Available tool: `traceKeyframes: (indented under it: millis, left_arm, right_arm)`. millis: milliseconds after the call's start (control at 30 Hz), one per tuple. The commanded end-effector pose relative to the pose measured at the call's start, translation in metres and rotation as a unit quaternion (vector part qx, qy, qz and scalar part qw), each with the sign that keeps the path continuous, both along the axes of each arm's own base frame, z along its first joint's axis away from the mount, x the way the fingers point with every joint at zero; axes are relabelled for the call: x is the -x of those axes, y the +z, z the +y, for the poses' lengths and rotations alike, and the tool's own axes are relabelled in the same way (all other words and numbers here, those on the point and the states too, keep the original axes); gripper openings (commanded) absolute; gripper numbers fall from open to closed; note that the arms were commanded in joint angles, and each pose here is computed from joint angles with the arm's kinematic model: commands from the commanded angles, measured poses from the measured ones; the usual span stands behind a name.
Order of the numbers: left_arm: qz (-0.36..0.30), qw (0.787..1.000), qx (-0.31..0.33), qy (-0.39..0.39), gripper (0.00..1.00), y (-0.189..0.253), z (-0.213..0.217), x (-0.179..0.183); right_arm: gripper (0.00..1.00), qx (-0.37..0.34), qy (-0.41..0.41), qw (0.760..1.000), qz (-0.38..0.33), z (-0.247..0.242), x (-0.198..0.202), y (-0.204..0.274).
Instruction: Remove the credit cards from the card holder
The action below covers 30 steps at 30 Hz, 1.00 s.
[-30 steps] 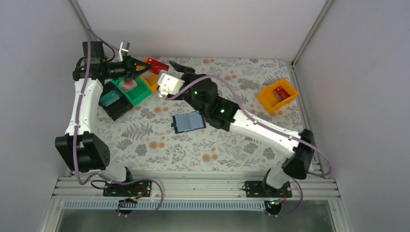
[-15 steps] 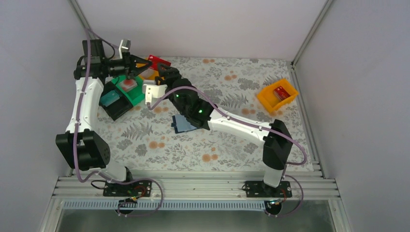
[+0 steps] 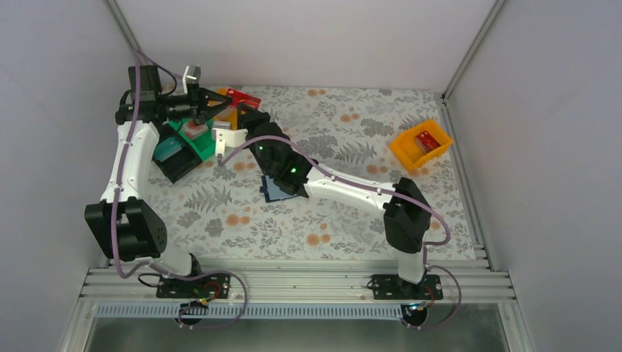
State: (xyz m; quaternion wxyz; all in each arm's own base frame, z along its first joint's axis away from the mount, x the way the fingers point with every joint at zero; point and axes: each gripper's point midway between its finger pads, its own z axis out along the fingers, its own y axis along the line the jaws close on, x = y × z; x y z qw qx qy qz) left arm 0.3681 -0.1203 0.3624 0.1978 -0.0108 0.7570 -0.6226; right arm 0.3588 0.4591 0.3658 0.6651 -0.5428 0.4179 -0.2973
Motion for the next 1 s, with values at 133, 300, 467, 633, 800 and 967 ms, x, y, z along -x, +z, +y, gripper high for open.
traceKeyframes:
  millis: [133, 300, 467, 633, 800, 967]
  left_arm:
    - [0.002, 1.0, 0.01, -0.018, 0.03, 0.005, -0.008, 0.016]
    - [0.007, 1.0, 0.004, -0.008, 0.97, 0.001, -0.007, 0.011]
    - [-0.016, 0.996, -0.067, 0.058, 1.0, -0.014, 0.019, -0.013]
    - [-0.076, 0.976, -0.175, 0.108, 1.0, -0.024, 0.054, -0.04]
    - [-0.178, 0.923, -0.316, 0.127, 1.0, -0.033, 0.073, -0.054]
    - [-0.174, 0.904, -0.376, 0.106, 1.0, -0.075, 0.073, -0.062]
  right_arm:
    - [0.04, -0.073, -0.041, 0.996, -0.01, -0.027, -0.007, 0.048]
    - [0.04, -0.078, -0.042, 0.996, 0.023, -0.04, -0.012, 0.049]
    - [0.04, -0.113, -0.077, 0.978, 0.159, -0.096, -0.057, 0.026]
    - [0.04, -0.101, -0.187, 0.937, 0.279, -0.219, -0.101, -0.042]
    - [0.04, -0.137, -0.275, 0.89, 0.337, -0.338, -0.104, -0.095]
    - [0.04, -0.167, -0.369, 0.852, 0.33, -0.45, -0.112, -0.133]
